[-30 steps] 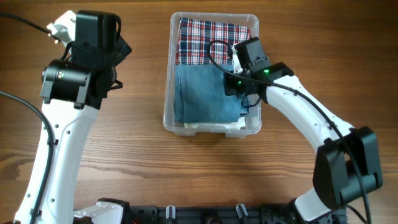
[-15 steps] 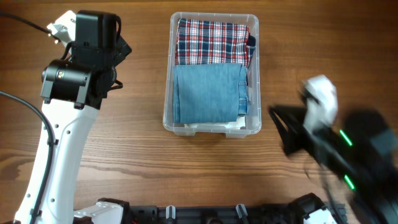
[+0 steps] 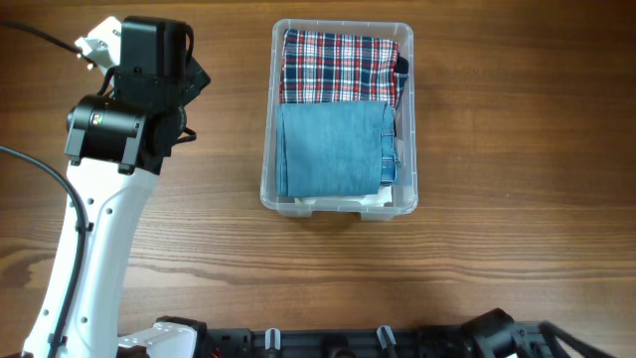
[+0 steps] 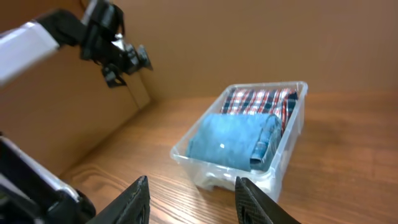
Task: Pack container
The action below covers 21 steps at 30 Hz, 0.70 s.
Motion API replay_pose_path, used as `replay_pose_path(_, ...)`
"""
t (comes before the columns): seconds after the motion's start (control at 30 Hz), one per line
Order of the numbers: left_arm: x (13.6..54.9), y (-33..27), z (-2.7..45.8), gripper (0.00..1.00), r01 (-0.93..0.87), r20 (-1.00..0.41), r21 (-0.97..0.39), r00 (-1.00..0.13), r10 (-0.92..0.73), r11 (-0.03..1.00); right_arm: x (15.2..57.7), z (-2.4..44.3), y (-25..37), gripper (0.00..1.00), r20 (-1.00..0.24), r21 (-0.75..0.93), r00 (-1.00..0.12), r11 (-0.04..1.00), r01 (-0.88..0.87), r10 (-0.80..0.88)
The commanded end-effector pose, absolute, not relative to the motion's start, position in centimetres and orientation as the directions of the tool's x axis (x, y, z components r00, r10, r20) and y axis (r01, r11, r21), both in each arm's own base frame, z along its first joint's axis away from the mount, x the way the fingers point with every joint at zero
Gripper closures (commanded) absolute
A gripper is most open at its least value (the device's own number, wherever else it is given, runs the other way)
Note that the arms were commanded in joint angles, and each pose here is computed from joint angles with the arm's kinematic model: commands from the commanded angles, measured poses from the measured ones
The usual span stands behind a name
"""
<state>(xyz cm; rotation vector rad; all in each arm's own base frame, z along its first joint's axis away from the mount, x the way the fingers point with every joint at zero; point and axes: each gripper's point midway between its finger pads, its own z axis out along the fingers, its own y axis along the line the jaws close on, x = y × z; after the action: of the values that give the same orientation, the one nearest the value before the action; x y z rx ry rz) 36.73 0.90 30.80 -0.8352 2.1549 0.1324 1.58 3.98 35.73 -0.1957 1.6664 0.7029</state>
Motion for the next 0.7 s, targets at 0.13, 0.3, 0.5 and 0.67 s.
replay_pose_path(0.13, 36.5, 1.3, 31.3, 0.00, -0.615, -0.730, -0.178, -0.440, -0.522, 0.768, 0.8, 34.7, 3.3, 0.00, -0.915, 0.397, -0.273, 0.794, -0.460, 0.299)
replay_pose_path(0.3, 36.5, 1.3, 31.3, 0.00, -0.615, -0.730, -0.178, -0.440, -0.522, 0.768, 0.8, 34.8, 3.3, 0.00, -0.915, 0.397, -0.270, 0.794, -0.461, 0.300)
replay_pose_path(0.5, 36.5, 1.3, 31.3, 0.00, -0.615, -0.730, -0.178, -0.440, -0.522, 0.768, 0.7, 34.0, 3.2, 0.00, -0.911, 0.399, -0.297, 0.800, -0.449, 0.287)
replay_pose_path(0.67, 36.5, 1.3, 31.3, 0.00, -0.615, -0.730, -0.178, -0.440, -0.522, 0.768, 0.6, 32.9, 3.1, 0.00, -0.902, 0.402, -0.335, 0.809, -0.428, 0.271)
